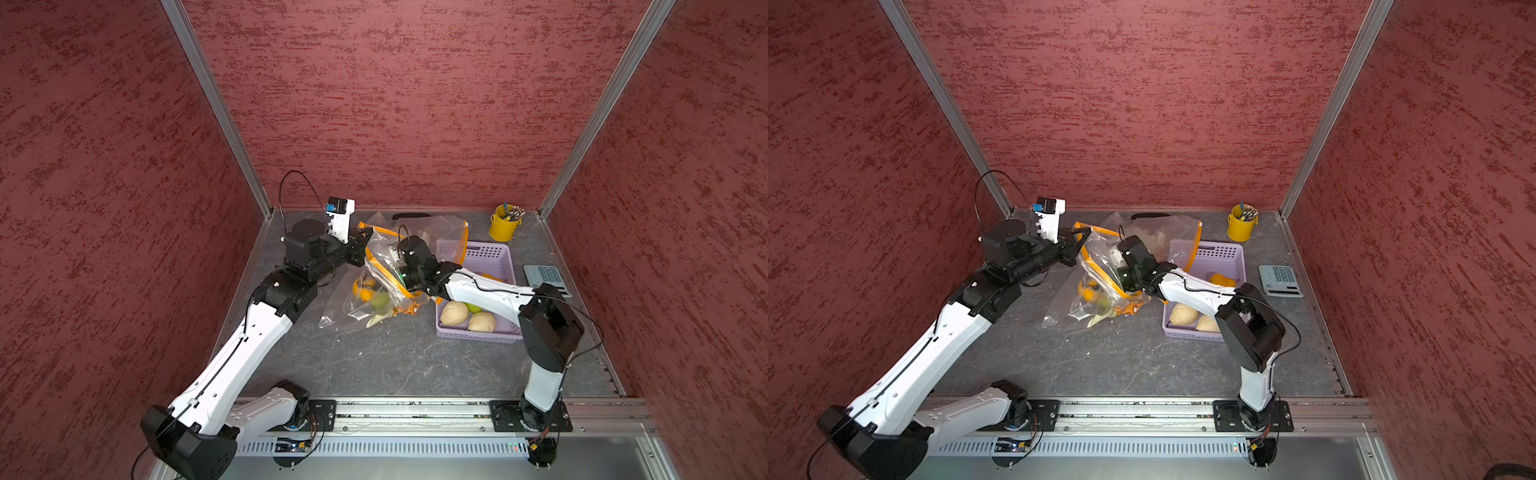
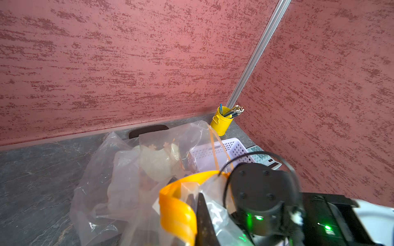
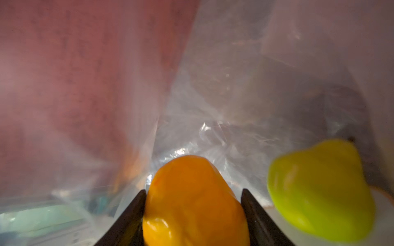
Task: Open the zip-top bag and take out the pear
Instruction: Pick up the pear from the zipper food storage bag.
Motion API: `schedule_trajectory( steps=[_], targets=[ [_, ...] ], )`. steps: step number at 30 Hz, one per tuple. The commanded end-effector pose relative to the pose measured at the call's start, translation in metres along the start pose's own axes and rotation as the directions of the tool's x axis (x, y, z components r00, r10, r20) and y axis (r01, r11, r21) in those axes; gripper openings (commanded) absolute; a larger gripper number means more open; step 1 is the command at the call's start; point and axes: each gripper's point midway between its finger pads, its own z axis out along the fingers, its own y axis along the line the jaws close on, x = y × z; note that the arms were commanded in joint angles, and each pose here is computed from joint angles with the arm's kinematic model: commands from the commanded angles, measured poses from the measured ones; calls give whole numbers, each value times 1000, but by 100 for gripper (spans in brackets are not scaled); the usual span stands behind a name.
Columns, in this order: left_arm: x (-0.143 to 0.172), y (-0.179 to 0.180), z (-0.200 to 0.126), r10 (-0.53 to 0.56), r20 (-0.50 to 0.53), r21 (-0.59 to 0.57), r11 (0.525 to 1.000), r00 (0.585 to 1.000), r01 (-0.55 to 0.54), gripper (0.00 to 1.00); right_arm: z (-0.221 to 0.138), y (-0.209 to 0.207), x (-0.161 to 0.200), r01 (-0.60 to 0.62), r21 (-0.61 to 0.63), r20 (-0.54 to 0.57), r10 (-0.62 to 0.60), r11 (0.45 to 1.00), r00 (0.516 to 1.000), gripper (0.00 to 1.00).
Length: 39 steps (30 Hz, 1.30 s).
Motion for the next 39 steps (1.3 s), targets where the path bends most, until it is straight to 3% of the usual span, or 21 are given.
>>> schedule_trajectory(
  steps=[1, 5, 9, 12, 22, 25, 29, 31, 36, 39],
  targets=[
    [-15, -6, -25, -1, 34, -9, 1000, 999, 2, 0, 7, -43, 3, 22, 204, 1, -23, 979, 1000, 36],
    [-3, -2, -37, -15, 13, -37, 999, 1000, 15, 0, 7, -27, -4, 55, 157, 46, -63, 986, 997, 35],
    [19, 22, -38, -23, -36, -152, 988, 999, 17, 0, 1, 4, 2, 152, 111, 81, -162, 982, 983, 34],
    [33, 37, -40, -36, -58, -217, 976, 998, 23, 0, -7, 7, 11, 179, 155, 109, -197, 971, 974, 35],
    [44, 44, -40, -56, -78, -235, 971, 995, 36, 0, -64, 43, -1, 332, 170, 311, -370, 928, 875, 35],
    [44, 32, -39, -69, -70, -172, 984, 995, 56, 0, -70, 60, -7, 386, 140, 343, -410, 912, 845, 36],
    [34, 11, -38, -70, -62, -110, 992, 996, 63, 0, -47, 79, -15, 431, 134, 209, -450, 892, 868, 33],
    [20, 0, -40, -49, -39, -87, 995, 998, 45, 0, -34, 81, -15, 447, 115, 194, -461, 887, 866, 34],
    [-25, -24, -64, -26, 83, -23, 999, 996, 28, 0, 3, 41, -10, 406, 144, 235, -430, 902, 872, 34],
    [-33, -27, -69, 0, 102, -25, 1000, 995, 3, 0, 24, 21, -3, 386, 149, 210, -411, 910, 887, 34]
  ],
)
